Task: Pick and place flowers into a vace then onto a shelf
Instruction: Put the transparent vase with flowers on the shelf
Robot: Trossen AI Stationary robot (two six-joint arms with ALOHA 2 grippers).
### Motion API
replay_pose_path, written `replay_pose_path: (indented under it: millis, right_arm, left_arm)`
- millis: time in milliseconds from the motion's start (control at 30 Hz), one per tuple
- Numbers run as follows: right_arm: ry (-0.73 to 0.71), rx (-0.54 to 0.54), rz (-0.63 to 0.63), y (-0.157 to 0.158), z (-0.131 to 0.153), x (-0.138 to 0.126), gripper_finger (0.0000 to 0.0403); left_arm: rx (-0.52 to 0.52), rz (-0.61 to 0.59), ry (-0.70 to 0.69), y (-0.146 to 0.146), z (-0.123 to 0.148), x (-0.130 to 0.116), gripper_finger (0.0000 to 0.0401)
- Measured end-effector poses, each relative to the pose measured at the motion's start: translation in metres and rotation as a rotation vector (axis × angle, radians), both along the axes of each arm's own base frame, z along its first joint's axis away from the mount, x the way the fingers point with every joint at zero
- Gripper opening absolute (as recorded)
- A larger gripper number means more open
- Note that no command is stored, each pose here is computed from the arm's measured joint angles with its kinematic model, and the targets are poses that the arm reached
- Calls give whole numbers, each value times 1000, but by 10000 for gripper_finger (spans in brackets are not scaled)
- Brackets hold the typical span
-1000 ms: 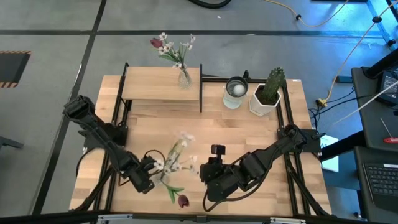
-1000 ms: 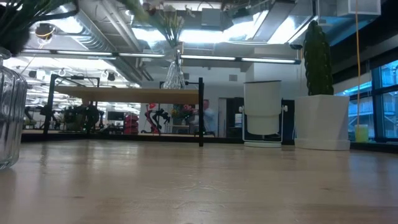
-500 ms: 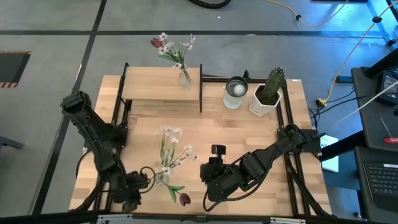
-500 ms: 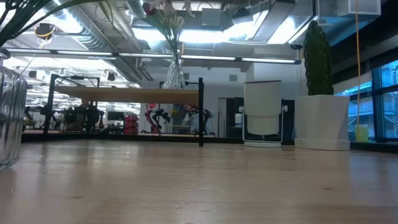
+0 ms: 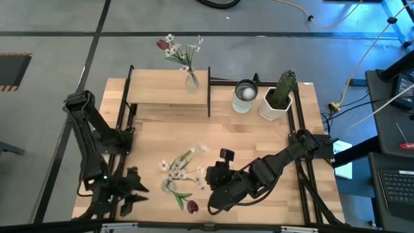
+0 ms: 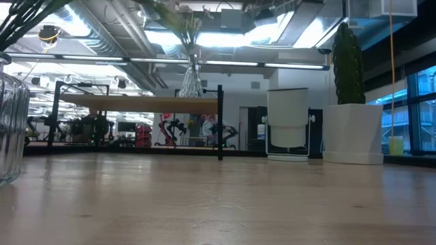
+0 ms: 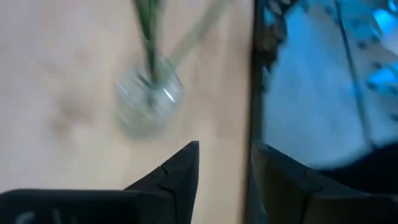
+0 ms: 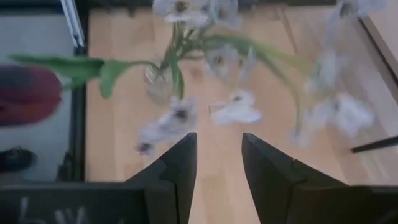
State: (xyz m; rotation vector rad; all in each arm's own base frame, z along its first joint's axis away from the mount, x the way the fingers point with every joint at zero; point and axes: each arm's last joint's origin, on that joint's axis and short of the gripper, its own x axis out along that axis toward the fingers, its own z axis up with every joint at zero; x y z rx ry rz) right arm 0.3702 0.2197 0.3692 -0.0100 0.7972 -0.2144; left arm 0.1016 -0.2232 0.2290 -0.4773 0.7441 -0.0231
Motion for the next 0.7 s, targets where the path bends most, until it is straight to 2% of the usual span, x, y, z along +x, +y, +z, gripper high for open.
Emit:
replay_pose_path:
  millis: [133,267,433,700]
  right_arm:
    - [-52,34,-1,3,3,4,130]
    - [-82,53,-1,4,5,6,130]
    - [-105,103,-40,5,6,7,130]
    - [-121,138,-67,5,7,8,130]
  left_arm:
    - [179,52,-109,4,-7,-6,151]
    - [308,-9,-110,0,-17,-4,162]
    - [399,-19,-134,-3,-25,2,174]
    - [417,-16,-111,0,-25,9,174]
